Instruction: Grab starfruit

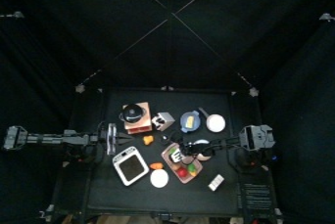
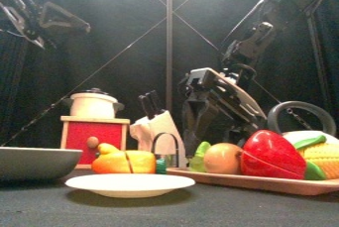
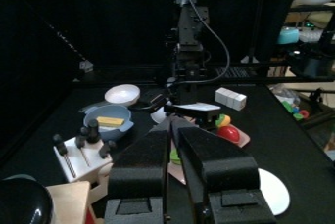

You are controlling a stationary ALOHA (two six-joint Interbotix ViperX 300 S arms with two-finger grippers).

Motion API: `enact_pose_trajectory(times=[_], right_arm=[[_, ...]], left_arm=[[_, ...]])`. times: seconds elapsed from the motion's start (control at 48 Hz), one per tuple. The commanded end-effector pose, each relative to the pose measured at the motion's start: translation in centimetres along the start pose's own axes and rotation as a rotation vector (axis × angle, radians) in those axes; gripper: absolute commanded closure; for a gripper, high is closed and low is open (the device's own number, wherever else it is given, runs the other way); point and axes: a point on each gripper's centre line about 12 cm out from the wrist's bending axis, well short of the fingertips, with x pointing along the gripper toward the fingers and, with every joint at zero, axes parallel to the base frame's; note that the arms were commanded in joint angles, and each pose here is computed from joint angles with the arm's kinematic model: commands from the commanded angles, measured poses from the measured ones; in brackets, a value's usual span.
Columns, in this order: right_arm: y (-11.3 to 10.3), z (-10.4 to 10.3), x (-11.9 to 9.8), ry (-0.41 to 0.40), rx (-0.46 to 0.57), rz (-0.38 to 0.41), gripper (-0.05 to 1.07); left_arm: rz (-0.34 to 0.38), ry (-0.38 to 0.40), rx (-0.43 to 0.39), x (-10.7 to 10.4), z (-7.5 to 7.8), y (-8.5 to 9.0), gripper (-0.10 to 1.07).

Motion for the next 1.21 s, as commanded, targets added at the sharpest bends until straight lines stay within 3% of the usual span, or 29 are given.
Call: enact_pose_trajectory(times=[0.0, 0.417, 0.771, 1.188], right_arm=[[0.7, 0.8, -0.7, -0.025, 0.004, 0.031, 0.0], [1.0, 1.0, -1.1, -0.029, 0.003, 0.035, 0.2], [2.5, 2.1, -4.5, -0.07, -0.027, 0.066, 0.21], [2.5, 2.0, -4.5, -0.07, -0.038, 0.064, 0.21]], left_arm=[[0.004, -0.018, 0.0, 0.2, 0.5, 0.1, 0.45], [0.004, -0.017, 0.0, 0.2, 0.5, 0.1, 0.45], [0.004, -0.018, 0.0, 0.2, 0.5, 0.1, 0.45], [0.004, -0.018, 0.0, 0.2, 0.5, 0.1, 0.45]])
